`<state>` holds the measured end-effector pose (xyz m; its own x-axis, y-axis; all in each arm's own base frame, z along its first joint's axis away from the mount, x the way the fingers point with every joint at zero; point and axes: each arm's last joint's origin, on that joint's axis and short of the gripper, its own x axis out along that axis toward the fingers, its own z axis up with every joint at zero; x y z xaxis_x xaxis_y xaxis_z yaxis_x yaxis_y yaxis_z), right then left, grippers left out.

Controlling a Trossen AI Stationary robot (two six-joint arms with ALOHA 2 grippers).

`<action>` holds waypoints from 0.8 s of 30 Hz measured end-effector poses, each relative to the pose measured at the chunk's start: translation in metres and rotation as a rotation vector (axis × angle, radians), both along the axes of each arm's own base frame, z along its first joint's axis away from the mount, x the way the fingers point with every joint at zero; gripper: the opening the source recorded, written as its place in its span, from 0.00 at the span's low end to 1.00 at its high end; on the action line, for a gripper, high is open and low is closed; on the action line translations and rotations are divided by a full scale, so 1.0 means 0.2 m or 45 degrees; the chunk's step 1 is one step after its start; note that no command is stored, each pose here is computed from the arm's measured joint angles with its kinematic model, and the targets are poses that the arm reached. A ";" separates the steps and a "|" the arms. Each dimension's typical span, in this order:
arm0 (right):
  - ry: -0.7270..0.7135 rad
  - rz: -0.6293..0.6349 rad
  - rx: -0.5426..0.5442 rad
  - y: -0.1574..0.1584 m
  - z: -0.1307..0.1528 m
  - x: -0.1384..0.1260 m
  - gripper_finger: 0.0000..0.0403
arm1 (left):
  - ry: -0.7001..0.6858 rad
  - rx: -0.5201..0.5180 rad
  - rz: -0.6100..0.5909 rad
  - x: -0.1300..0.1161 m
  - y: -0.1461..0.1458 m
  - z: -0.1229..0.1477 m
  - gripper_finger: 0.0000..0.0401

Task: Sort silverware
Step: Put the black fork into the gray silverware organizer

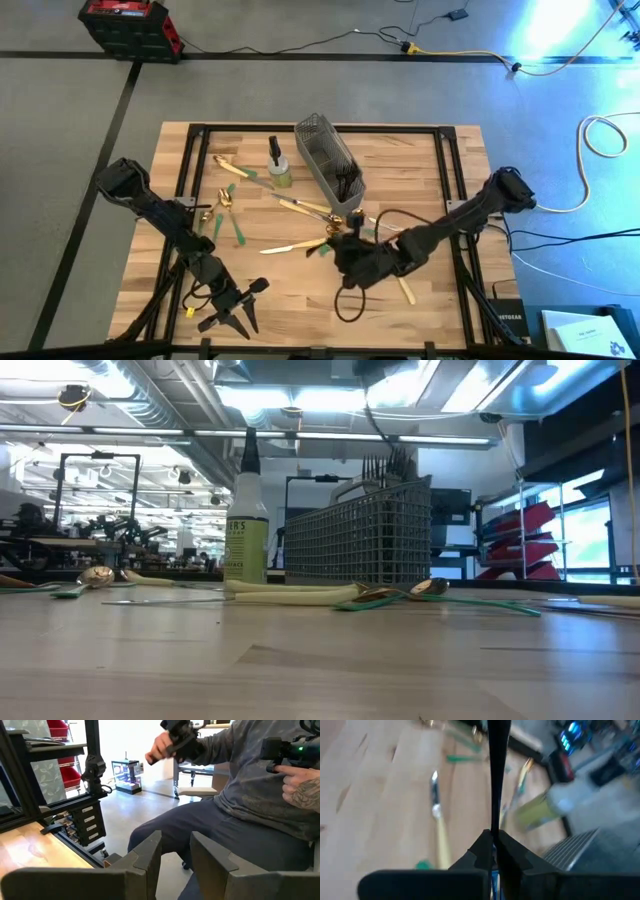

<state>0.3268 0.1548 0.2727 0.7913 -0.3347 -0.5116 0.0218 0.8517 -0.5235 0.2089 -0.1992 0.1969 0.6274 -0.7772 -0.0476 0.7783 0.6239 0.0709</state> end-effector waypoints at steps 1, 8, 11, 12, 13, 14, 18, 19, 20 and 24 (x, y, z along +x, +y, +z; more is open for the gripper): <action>-0.004 0.028 -0.041 0.00 0.04 0.01 0.00 | 0.000 0.000 0.000 0.00 0.00 0.00 0.22; 0.050 0.093 -0.460 -0.06 0.29 0.06 0.00 | 0.003 -0.001 0.000 0.00 0.00 0.00 0.22; 0.135 0.060 -0.595 -0.13 0.36 0.06 0.00 | 0.004 -0.002 0.000 0.00 0.00 0.00 0.22; 0.168 0.055 -0.632 -0.15 0.37 0.07 0.00 | 0.005 -0.003 0.000 0.00 0.00 0.00 0.22; 0.215 0.051 -0.682 -0.18 0.38 0.07 0.00 | 0.006 -0.005 0.000 0.00 0.00 0.00 0.22; 0.270 0.046 -0.736 -0.21 0.38 0.07 0.00 | 0.006 -0.005 0.000 0.00 0.00 0.00 0.22; 0.477 0.032 -0.979 -0.29 0.37 0.07 0.00 | 0.005 -0.004 0.001 0.00 0.00 0.00 0.22; 0.524 0.028 -1.051 -0.30 0.36 0.07 0.00 | 0.001 -0.001 0.003 0.00 0.00 0.00 0.22; 0.578 0.020 -1.135 -0.31 0.36 0.08 0.00 | 0.001 0.001 0.004 0.00 0.00 0.00 0.22; 0.776 0.070 -1.353 -0.31 0.33 0.09 0.00 | -0.001 0.013 0.023 0.02 0.02 0.00 0.22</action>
